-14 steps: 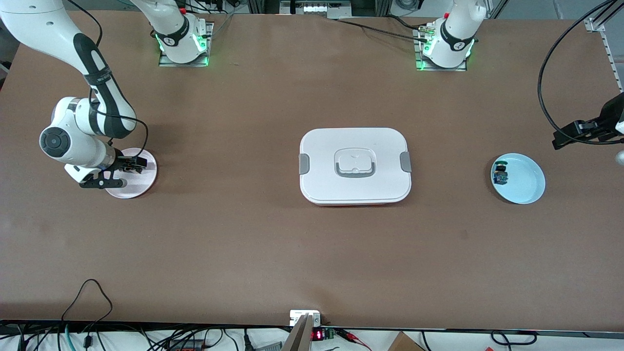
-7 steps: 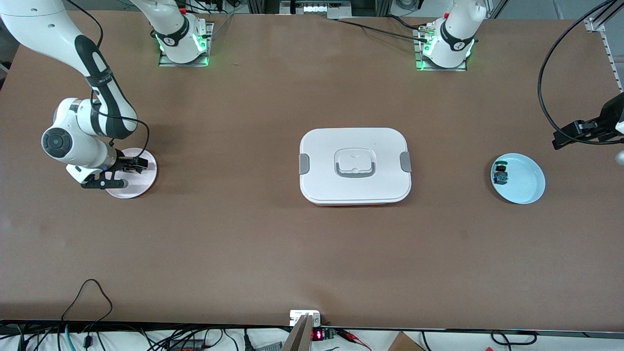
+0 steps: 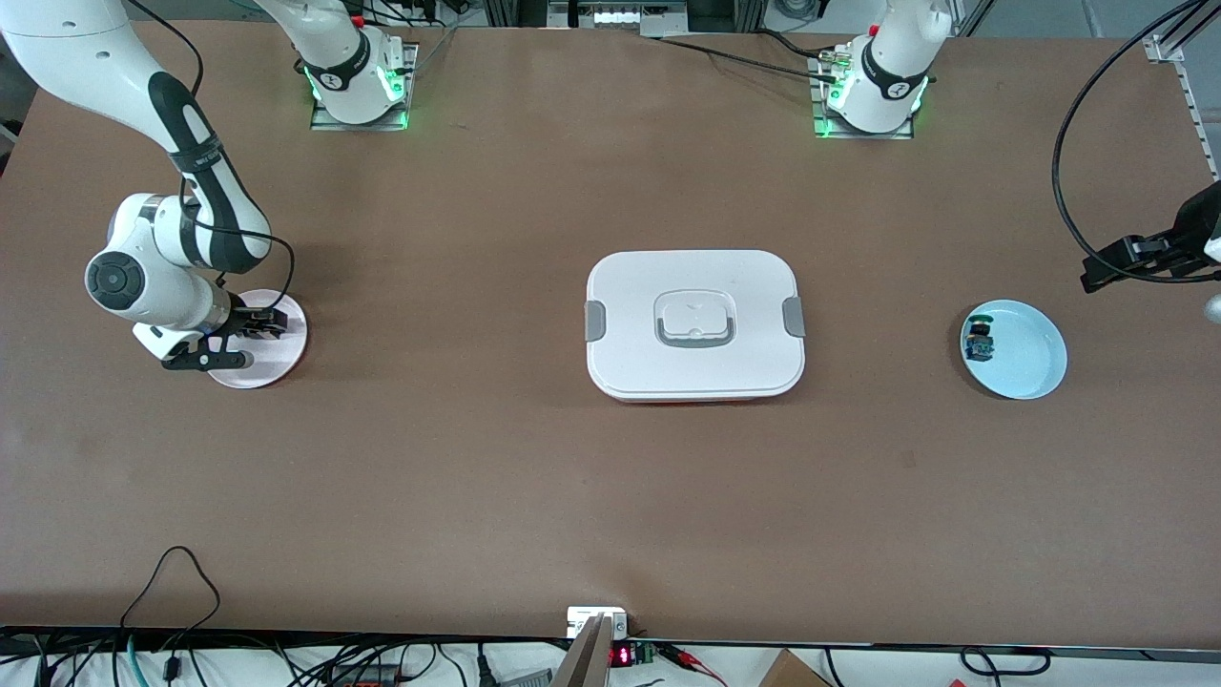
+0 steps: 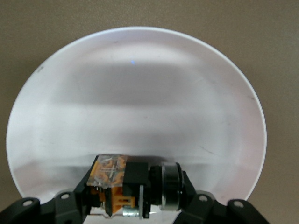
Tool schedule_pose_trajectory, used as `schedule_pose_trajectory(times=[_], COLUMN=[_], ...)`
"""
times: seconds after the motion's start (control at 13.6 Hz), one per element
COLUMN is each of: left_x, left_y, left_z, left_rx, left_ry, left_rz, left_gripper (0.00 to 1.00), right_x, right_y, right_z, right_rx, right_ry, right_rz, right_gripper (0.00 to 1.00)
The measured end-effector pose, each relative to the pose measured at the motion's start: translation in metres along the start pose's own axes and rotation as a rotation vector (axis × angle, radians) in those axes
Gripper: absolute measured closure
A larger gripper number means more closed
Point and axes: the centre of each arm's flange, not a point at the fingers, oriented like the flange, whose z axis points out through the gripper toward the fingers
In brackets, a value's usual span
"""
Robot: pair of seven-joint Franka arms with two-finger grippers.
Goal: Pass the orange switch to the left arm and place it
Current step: 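Close the right gripper on the orange switch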
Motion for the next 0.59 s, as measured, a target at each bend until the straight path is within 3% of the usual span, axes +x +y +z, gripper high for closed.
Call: schedule_pose_trajectory(times=[0.37, 0.59], left_x=[0.0, 0.0], left_y=[0.0, 0.0], left_z=[0.0, 0.0], left_rx=[0.0, 0.0], left_ry=[0.0, 0.0], left_rz=[0.0, 0.0], left_gripper=[0.0, 0.0], right_x=[0.004, 0.009], right_y=[-0.017, -0.022], right_z=[-0.015, -0.048], right_rx=[0.005, -0.002], right_ry=[0.012, 0.067], right_rz=[-0.041, -0.055], right_gripper=[0.27, 0.27])
